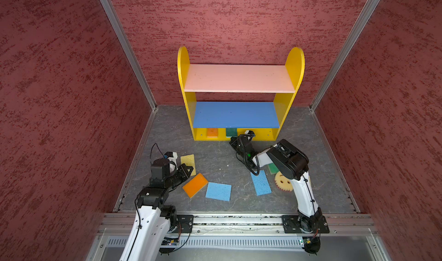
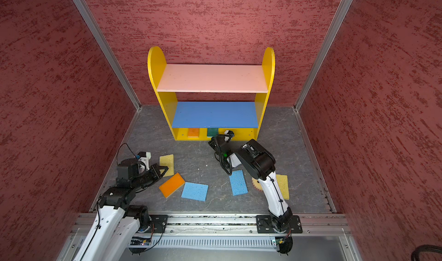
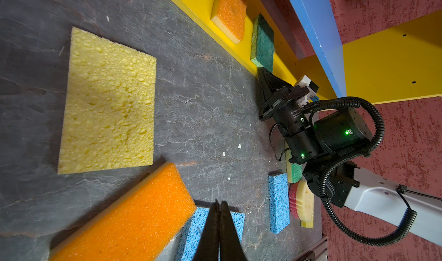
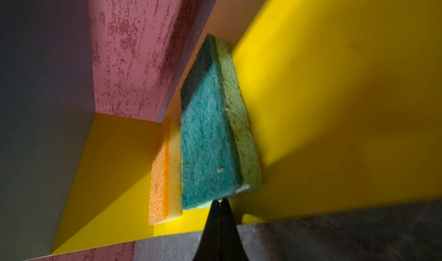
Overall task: Place and organize the cleaning sponges onto the shelf
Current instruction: 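Nudge the green sponge upright against the shelf base with the right gripper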
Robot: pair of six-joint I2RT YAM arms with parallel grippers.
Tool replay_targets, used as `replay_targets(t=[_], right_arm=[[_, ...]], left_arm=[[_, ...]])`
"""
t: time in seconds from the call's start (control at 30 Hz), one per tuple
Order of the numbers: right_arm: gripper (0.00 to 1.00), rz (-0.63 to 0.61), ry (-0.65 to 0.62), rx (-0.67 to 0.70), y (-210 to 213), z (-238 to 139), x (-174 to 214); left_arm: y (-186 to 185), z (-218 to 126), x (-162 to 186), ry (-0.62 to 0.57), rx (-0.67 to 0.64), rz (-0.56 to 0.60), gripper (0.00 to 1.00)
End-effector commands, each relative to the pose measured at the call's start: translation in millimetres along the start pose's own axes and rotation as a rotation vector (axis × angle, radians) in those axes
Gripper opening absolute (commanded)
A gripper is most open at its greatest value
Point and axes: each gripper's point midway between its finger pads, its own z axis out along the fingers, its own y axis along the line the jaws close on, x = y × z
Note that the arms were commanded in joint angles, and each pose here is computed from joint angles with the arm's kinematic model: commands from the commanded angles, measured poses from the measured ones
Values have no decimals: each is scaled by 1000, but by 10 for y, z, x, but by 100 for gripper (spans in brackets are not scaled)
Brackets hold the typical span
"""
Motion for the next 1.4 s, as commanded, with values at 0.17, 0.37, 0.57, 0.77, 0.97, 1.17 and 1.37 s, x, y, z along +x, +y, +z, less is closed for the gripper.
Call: replay_targets(t=[0.17, 0.37, 0.57, 0.77, 0.97, 1.17, 1.37], right_arm=[[0, 0, -3, 90, -231, 29, 46], [0, -10, 31, 72, -161, 121, 123], [0, -8, 18, 78, -178, 91, 95], [0, -19, 37, 81, -206, 45, 141], [0, -5, 25, 70, -260, -78, 137], [0, -28, -14, 69, -279, -366, -12], [2, -48, -54, 37, -212, -541, -289]], left_arm=[[-37, 24, -35, -8, 11, 40, 7], [-29, 33, -21, 1, 6, 38, 7], [-21, 33, -15, 5, 4, 33, 7], [-15, 44, -19, 5, 1, 33, 9], [-6, 52, -14, 11, -3, 30, 10], [1, 47, -7, 10, -6, 29, 17], [-1, 45, -4, 12, -6, 28, 18]])
